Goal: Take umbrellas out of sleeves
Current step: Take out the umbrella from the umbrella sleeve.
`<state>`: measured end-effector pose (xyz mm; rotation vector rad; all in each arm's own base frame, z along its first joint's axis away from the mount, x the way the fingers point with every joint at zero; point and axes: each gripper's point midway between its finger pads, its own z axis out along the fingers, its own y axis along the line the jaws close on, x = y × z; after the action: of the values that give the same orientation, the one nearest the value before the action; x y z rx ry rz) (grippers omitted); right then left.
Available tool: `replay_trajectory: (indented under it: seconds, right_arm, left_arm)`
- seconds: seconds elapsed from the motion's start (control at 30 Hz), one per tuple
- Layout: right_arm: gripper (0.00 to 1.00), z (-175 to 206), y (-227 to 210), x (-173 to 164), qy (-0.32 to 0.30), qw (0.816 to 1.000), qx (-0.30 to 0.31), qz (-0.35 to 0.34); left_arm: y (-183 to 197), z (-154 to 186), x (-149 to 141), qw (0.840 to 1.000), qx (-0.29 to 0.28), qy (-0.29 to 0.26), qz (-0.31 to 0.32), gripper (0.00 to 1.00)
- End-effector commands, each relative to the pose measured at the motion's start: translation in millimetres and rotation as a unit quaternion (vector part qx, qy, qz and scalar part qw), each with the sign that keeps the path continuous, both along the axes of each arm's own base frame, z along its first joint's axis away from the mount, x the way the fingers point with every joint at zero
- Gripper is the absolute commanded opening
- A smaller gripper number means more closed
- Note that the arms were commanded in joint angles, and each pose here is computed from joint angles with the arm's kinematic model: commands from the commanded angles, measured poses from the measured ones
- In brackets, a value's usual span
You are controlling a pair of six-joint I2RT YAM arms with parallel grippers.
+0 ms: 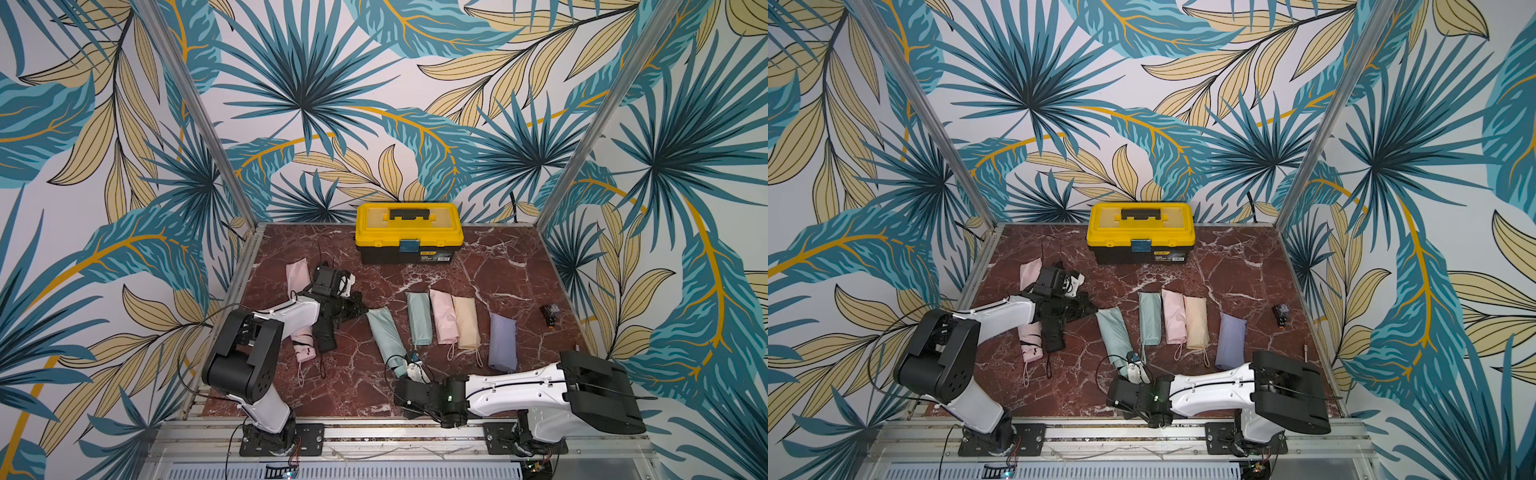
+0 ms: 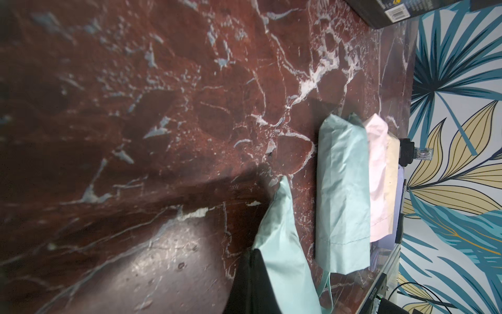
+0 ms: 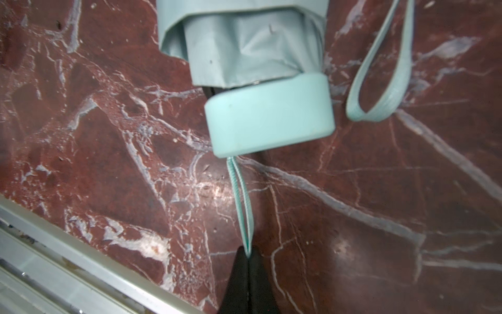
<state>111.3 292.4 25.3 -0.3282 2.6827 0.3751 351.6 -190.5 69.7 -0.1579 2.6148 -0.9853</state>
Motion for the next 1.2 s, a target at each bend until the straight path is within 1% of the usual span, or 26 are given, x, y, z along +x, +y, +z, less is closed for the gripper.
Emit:
replay_trajectory:
  seconds: [0.0, 0.17, 0.4, 0.6, 0.8, 0.93, 1.17]
  right_arm:
    - [0.00, 5.0, -8.8, -3.4, -0.006, 0.999, -0.043, 0.020]
    - [0.00, 18.6, 10.9, 8.9, -0.032, 0.998, -0.041, 0.033]
    - [0.00, 22.7, 42.0, 34.6, -0.044, 0.996, -0.051, 0.049]
    - [0.00, 18.5, 63.7, 55.2, -0.026, 0.998, -0.029, 0.054]
    - [0.00, 17.8, 88.0, 78.1, -0.008, 0.998, -0.005, 0.065]
    - [0.00, 20.3, 103.1, 96.5, 0.005, 0.998, 0.017, 0.068]
    - [0.00, 12.5, 118.7, 127.0, 0.042, 0.996, 0.051, 0.061]
  left_arm:
    - [14.7, 24.2, 31.2, 0.998, 0.016, -0.057, 0.019, 0.00]
    - [22.4, 30.8, 37.8, 0.998, 0.022, -0.061, 0.023, 0.00]
    - [36.8, 30.3, 48.0, 0.997, 0.025, -0.058, 0.031, 0.00]
    - [54.6, 32.7, 65.2, 0.997, 0.028, -0.060, 0.045, 0.00]
    - [68.8, 32.6, 90.7, 0.996, 0.026, -0.061, 0.057, 0.00]
    - [74.2, 34.5, 109.0, 0.996, 0.015, -0.064, 0.062, 0.00]
    - [89.1, 42.7, 138.1, 0.994, -0.009, -0.069, 0.080, 0.00]
